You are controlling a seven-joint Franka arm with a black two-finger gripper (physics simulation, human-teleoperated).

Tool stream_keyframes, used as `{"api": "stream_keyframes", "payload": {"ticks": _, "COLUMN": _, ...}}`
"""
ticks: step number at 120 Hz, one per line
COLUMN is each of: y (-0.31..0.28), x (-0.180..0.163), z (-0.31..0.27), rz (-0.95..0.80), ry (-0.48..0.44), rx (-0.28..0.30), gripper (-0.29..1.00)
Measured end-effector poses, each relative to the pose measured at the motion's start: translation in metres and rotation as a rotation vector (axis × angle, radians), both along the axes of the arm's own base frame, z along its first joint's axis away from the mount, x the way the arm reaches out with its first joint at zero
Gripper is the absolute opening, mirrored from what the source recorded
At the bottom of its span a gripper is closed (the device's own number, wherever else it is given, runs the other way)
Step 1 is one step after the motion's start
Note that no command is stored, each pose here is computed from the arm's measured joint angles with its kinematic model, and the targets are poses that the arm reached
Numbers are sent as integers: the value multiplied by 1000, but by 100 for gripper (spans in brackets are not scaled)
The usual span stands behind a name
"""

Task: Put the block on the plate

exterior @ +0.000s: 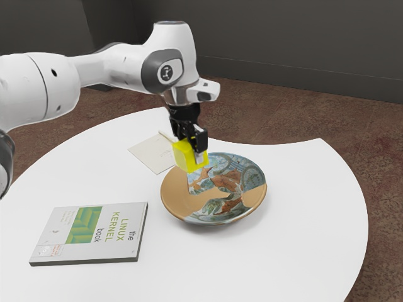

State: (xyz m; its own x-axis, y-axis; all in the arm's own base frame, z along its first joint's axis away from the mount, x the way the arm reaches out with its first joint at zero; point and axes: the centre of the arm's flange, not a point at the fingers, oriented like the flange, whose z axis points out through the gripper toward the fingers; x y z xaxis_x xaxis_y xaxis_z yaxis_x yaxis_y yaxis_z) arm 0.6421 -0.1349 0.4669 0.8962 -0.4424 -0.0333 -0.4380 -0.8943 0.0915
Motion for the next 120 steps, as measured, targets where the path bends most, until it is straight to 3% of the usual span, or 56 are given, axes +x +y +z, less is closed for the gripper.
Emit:
{"api": "stream_keyframes", "payload": {"ticks": 25, "y": -33, "x": 39, "z": -37, "rz": -13, "ry": -8, "rx": 3, "gripper": 42}}
{"api": "stream_keyframes", "payload": {"ticks": 56, "y": -60, "x": 64, "z": -61, "rz": -23, "ry": -17, "rx": -3, "gripper": 42}}
{"api": "stream_keyframes", "payload": {"ticks": 120, "y": -7, "x": 91, "z": -133, "rz": 66, "ry": 51, "rx": 12, "gripper": 42}}
